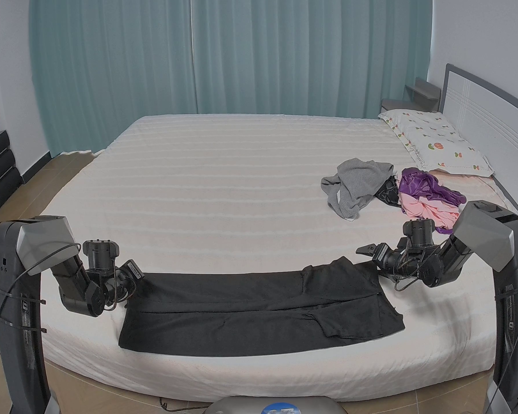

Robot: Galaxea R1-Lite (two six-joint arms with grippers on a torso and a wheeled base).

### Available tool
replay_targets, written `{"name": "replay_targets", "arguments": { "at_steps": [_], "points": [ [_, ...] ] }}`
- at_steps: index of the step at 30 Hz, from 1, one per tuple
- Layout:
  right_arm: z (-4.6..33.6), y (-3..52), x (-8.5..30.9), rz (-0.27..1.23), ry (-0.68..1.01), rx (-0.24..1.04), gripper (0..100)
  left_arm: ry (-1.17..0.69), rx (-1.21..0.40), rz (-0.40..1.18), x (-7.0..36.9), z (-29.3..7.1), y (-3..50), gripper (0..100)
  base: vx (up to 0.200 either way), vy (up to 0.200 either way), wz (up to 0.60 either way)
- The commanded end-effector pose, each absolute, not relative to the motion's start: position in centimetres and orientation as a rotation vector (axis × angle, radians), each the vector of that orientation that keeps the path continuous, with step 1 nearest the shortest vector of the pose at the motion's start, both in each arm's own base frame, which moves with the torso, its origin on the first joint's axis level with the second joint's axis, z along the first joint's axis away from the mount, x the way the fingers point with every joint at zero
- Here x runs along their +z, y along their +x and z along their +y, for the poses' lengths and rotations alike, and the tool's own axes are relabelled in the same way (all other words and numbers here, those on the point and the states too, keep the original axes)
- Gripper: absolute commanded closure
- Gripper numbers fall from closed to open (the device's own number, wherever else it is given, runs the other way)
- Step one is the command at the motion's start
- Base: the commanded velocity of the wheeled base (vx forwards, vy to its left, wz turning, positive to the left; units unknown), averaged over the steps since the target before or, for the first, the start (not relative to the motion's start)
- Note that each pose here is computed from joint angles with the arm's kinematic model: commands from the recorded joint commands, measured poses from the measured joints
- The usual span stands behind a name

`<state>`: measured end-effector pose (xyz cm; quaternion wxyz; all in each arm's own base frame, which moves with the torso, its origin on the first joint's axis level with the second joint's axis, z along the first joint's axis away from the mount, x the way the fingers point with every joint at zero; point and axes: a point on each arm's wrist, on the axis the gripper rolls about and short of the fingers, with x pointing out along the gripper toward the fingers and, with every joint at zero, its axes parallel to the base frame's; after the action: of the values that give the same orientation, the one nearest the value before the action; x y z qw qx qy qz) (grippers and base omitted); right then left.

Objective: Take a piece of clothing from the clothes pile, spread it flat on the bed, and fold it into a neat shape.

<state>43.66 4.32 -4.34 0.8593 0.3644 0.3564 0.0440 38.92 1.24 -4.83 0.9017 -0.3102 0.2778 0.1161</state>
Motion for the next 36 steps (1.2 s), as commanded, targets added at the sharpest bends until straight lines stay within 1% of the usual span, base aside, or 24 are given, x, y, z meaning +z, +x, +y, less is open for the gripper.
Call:
{"name": "replay_targets", "arguments": {
  "at_steps": [1, 19, 20, 30, 36],
  "points": [
    [4.5, 43.8, -4.9, 0.755, 0.763, 0.093, 0, -0.643, 0.242, 0.573, -4.8, 1.3, 38.9, 100, 0.000, 0.000, 0.00],
    [4.0, 44.7, -5.5, 0.740, 0.760, 0.081, 0, -0.645, 0.240, 0.571, -4.9, 1.3, 39.0, 100, 0.000, 0.000, 0.00],
    [4.0, 44.7, -5.5, 0.740, 0.760, 0.081, 100, -0.645, 0.240, 0.571, -4.9, 1.3, 39.0, 100, 0.000, 0.000, 0.00],
    [3.9, 44.7, -5.3, 0.733, 0.759, 0.079, 100, -0.647, 0.242, 0.569, -4.8, 1.3, 39.0, 100, 0.000, 0.000, 0.00],
    [2.8, 44.9, -5.0, 0.713, 0.768, 0.055, 100, -0.647, 0.241, 0.568, -4.8, 1.3, 39.1, 100, 0.000, 0.000, 0.00]
  ]
}}
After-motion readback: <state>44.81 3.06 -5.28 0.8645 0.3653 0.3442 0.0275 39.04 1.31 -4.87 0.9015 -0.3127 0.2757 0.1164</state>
